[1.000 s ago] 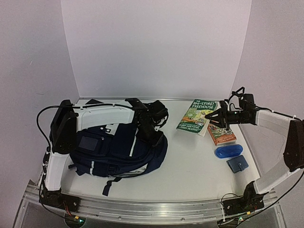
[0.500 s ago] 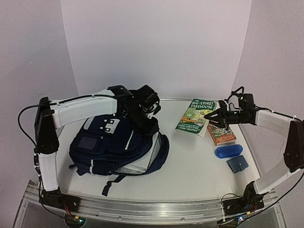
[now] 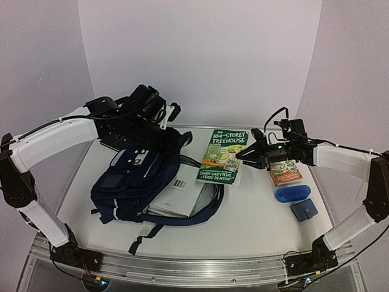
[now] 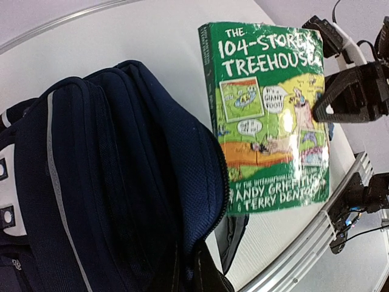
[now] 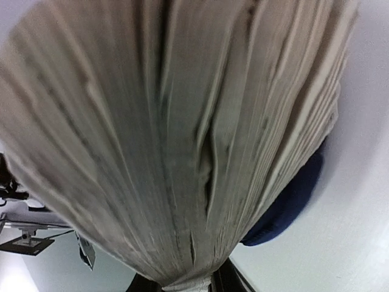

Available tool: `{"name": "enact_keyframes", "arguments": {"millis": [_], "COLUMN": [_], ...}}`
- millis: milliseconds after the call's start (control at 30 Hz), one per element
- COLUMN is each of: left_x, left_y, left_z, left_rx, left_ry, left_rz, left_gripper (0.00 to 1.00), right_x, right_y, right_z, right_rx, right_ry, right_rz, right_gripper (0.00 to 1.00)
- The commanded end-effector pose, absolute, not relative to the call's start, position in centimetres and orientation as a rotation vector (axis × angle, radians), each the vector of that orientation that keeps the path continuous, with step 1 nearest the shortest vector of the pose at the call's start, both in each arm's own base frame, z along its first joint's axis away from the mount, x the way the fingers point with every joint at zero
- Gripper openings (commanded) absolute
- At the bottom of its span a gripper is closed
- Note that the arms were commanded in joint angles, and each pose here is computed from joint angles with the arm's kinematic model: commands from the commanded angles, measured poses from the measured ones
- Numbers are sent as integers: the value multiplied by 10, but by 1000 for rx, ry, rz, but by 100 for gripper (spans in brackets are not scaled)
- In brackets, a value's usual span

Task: Pack the student bag
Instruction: Place the book in the student bag.

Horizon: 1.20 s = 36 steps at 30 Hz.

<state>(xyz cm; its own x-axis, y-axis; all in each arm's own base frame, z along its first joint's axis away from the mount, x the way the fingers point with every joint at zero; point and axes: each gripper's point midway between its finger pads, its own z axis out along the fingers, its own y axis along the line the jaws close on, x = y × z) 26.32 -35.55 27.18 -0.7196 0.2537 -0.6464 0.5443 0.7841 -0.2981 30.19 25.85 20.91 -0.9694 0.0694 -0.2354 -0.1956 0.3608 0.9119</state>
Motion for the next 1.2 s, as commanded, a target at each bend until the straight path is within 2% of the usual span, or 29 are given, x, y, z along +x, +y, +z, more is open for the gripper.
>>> {"name": "enact_keyframes", "arguments": {"millis": [0, 233, 600, 833, 1033, 1100, 1167], "left_x": [281, 289, 280, 275, 274, 275, 275], "left_y": [-357, -368, -383, -387, -394, -393, -391], "left_z": [346, 353, 360, 361, 349, 345, 343], "left_rx": [464, 442, 523, 537, 526, 517, 508], "left_ry": [2111, 2059, 2034, 2030, 2056, 2067, 2070], "left_rz": [-750, -788, -886, -924, -972, -966, -956], "left_gripper": [0, 0, 0, 0, 0, 0, 0], "right_x": [306, 290, 311, 331, 340, 341, 343], "right_y": [299, 364, 450, 503, 540, 547, 545], "right_z": [255, 226, 210, 175, 172, 166, 155], "right_rx": [-184, -153, -173, -33, 25, 31, 50], "right_ry": [2158, 2222, 2132, 2175, 2176, 2222, 2295], "right_rz": [1865, 2059, 2079, 2094, 2127, 2102, 2024], "right_gripper": [0, 0, 0, 0, 0, 8, 28]}}
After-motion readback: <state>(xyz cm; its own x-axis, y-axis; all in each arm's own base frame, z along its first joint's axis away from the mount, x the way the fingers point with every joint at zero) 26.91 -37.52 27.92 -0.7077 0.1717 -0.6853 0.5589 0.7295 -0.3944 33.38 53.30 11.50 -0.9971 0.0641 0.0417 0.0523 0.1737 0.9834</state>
